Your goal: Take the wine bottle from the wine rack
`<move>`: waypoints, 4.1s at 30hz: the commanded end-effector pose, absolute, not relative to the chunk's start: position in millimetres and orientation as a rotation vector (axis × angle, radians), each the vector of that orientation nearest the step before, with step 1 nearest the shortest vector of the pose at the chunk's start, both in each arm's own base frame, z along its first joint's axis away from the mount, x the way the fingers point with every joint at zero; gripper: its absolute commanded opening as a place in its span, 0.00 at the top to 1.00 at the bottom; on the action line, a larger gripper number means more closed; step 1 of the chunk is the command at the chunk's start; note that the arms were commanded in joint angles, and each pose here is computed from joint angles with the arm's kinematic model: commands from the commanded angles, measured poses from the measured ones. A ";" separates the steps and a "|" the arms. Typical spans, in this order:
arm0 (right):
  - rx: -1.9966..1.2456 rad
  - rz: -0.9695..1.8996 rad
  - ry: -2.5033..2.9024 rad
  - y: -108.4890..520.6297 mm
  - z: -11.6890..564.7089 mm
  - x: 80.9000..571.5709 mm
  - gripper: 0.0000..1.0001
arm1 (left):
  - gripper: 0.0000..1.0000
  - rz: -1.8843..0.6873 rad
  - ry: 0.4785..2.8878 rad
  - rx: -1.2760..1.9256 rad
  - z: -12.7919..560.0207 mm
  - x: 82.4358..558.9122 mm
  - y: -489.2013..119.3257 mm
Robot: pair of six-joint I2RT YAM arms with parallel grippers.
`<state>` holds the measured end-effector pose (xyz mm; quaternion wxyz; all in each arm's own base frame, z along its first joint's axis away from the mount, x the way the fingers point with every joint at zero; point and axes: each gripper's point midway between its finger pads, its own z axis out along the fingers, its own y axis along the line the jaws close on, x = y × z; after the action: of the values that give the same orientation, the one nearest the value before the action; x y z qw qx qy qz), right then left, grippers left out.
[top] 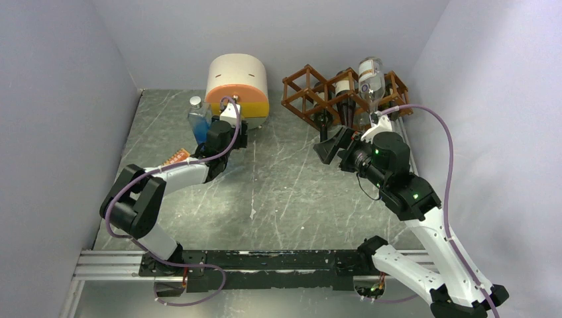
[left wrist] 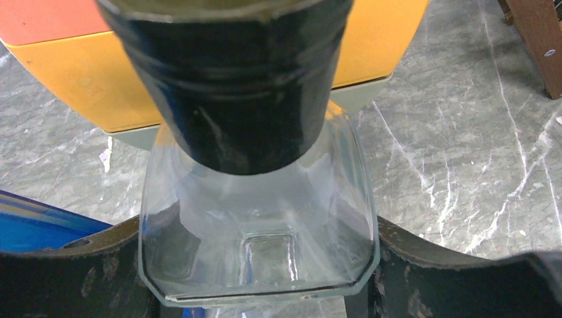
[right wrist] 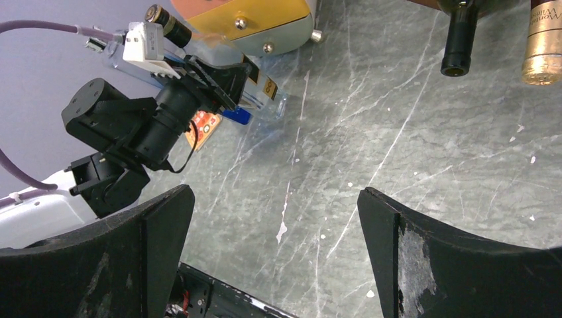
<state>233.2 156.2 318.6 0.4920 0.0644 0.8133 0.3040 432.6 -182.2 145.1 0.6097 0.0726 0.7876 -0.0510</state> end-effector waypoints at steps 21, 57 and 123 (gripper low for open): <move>0.155 0.758 1.947 159.6 327.2 236.4 0.00 | 0.07 -0.181 1.548 0.086 244.2 424.8 -186.9; 0.183 0.172 1.976 108.9 297.1 315.9 0.00 | 0.02 -0.494 1.358 0.253 383.0 319.9 -197.9; 0.370 0.842 1.878 -20.2 216.0 486.2 0.57 | 0.05 -0.509 1.425 0.565 334.7 311.9 -259.7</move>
<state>482.7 -21.7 207.4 0.4893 0.1629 0.7933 0.3237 315.2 -254.5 331.9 0.6888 0.2398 0.6473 -0.2215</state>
